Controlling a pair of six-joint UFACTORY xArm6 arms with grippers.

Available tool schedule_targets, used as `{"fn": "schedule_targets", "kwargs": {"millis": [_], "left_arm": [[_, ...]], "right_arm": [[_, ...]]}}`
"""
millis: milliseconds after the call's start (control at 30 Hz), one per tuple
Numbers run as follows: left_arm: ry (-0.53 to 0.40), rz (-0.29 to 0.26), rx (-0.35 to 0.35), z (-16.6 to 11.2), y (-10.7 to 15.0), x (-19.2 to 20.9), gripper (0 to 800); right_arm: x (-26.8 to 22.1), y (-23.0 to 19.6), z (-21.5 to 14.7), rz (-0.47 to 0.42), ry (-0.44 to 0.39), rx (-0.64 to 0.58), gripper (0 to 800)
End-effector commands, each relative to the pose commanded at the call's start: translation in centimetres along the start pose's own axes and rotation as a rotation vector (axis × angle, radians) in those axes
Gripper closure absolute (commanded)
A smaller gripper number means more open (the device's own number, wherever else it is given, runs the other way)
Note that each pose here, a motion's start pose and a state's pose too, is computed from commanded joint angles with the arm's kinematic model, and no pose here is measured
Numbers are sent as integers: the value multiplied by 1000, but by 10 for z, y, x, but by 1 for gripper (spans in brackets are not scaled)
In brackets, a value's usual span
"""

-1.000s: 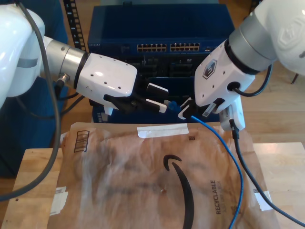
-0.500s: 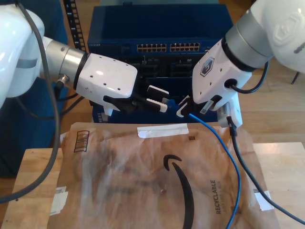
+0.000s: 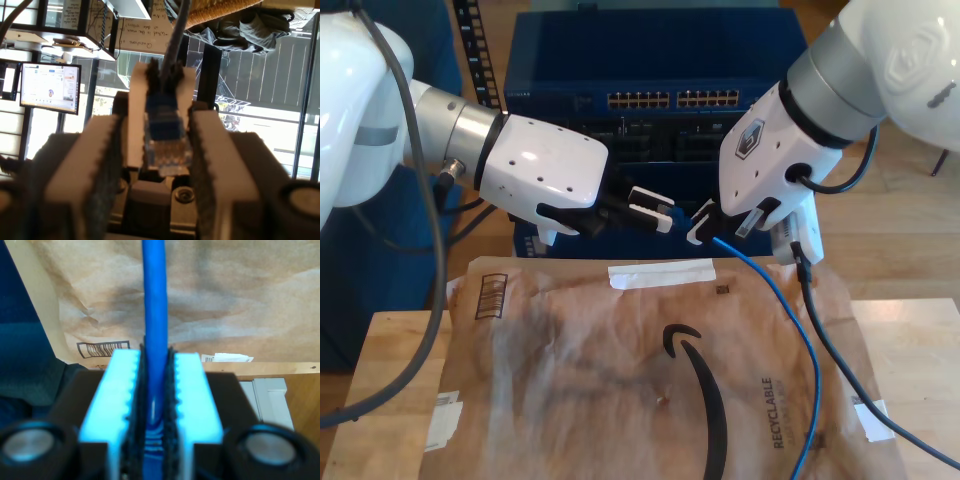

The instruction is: Grab the cable and plug it in

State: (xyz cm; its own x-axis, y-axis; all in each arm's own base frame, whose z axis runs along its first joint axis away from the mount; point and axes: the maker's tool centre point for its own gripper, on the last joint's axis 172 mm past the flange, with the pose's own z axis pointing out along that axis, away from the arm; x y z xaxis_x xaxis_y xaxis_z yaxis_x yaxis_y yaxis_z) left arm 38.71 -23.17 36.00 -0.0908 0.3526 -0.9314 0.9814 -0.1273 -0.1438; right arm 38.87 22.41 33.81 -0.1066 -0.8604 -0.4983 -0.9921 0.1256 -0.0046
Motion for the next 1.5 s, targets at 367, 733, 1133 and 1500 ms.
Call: {"fn": "schedule_targets", "kwargs": {"millis": [367,733,1133,1500], "left_arm": [[1,3,1,0,0,1,778],[1,-25,6,2,-3,-1,798],[-16,-269,116,7,-30,-11,798],[-110,-396,192,-22,-24,-5,799]], "right_arm": [[-1,0,1,-2,1,-3,794],[-12,9,0,-45,-3,-5,3],[-36,1,-51,-266,-47,156,2],[-48,1,-77,-283,-82,242,3]]}}
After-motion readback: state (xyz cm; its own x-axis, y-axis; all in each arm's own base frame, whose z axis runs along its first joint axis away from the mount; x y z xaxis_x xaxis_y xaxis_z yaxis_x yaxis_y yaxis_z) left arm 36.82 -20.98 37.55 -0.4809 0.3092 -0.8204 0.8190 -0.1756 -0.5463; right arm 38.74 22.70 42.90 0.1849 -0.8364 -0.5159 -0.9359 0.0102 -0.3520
